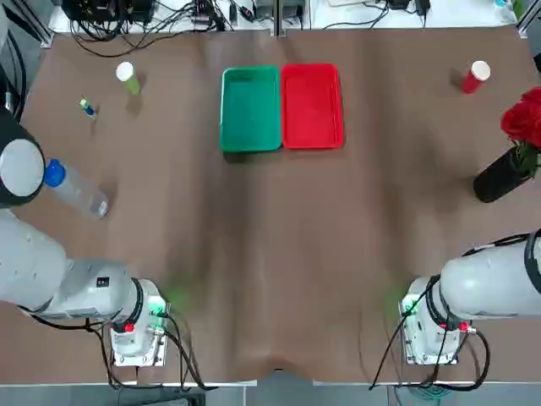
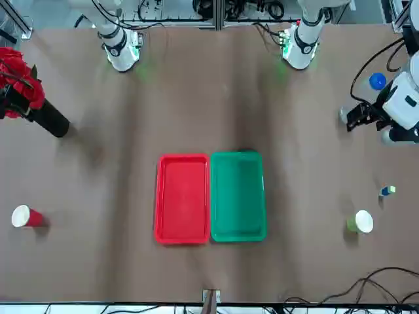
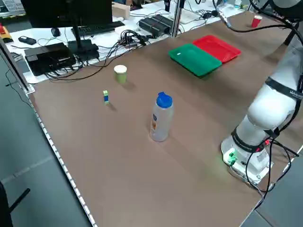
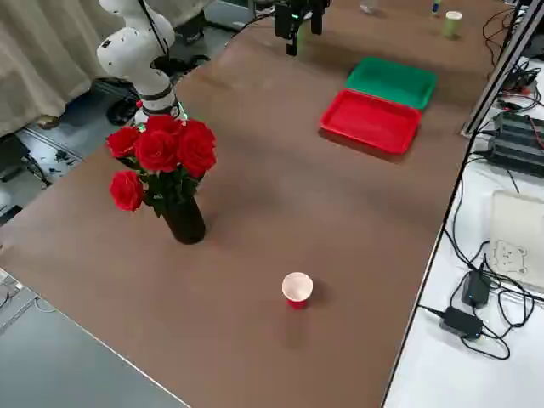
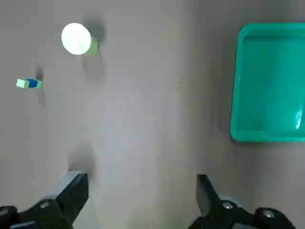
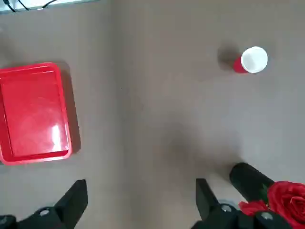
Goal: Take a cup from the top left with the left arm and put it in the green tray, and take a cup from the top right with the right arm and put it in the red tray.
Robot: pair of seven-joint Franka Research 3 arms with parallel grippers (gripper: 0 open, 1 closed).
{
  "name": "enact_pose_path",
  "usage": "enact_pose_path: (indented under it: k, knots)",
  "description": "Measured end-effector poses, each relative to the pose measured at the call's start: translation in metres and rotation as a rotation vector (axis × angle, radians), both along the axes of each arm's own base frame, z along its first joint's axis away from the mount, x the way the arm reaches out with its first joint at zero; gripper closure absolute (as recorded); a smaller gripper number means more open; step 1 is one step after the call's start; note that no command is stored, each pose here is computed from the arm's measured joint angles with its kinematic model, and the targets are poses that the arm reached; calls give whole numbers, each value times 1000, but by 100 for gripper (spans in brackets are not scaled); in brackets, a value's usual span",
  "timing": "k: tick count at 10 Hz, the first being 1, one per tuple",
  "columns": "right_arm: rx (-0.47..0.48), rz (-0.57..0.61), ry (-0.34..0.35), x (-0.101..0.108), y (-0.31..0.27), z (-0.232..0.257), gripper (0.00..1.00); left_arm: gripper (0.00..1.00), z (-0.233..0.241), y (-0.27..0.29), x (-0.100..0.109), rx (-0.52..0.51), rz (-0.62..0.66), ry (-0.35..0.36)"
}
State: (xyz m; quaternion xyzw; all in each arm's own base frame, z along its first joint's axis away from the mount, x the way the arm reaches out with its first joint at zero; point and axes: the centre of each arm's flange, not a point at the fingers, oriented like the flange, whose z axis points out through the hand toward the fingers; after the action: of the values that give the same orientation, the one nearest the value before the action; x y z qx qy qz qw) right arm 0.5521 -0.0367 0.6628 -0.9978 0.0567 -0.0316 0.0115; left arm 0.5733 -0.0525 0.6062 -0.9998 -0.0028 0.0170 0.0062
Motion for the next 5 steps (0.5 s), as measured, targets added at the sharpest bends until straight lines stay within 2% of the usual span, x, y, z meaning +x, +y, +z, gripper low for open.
enact_pose_path:
  k: [3, 5]
  knots:
    - [0, 0, 1, 0, 0, 0, 0, 0, -1, 1, 1, -9, -1, 3]
    - [0, -6, 1, 0, -2, 0, 0, 0, -16, 27, 13, -14, 23, 6]
